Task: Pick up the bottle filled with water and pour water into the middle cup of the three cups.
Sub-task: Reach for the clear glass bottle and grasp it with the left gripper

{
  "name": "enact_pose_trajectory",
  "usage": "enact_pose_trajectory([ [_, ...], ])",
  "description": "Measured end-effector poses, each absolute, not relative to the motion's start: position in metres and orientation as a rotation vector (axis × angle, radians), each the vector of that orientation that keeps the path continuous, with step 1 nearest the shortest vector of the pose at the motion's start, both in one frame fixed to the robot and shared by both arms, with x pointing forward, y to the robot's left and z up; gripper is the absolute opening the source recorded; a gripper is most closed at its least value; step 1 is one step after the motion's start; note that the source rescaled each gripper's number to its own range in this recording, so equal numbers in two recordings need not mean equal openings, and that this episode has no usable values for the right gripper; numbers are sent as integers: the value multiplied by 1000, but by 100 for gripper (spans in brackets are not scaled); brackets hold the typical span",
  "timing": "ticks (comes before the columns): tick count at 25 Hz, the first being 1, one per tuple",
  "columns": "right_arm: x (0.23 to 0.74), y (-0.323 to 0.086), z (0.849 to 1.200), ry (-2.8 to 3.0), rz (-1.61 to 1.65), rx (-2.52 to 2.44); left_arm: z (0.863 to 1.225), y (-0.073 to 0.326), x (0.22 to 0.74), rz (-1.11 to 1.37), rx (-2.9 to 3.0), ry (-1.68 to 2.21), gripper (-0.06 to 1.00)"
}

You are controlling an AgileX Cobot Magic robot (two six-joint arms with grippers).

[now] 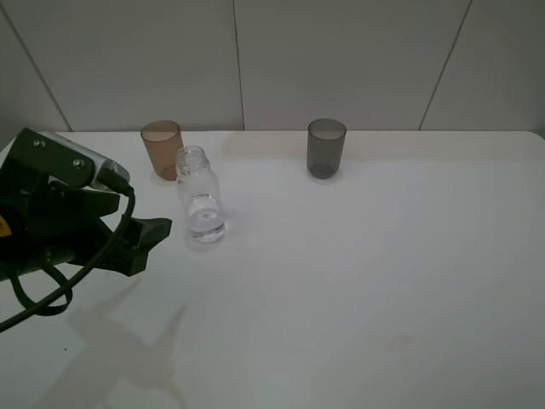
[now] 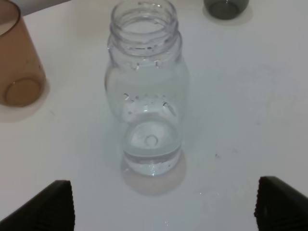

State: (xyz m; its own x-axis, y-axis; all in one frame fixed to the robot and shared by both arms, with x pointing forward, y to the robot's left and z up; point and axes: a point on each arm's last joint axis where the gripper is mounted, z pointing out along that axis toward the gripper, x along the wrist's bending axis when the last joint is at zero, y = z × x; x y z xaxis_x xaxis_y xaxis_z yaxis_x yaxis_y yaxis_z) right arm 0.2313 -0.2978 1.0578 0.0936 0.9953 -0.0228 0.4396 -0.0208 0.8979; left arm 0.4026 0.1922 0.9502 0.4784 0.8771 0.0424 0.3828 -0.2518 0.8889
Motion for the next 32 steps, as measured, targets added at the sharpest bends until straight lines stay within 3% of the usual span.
enact_pose_trajectory([
  [20,231,-298,1058,1457,884,1578,883,177,429,855,1690,1053,85],
  [32,231,-298,1058,1457,884,1578,873,164,446,869,1673,1068,85],
])
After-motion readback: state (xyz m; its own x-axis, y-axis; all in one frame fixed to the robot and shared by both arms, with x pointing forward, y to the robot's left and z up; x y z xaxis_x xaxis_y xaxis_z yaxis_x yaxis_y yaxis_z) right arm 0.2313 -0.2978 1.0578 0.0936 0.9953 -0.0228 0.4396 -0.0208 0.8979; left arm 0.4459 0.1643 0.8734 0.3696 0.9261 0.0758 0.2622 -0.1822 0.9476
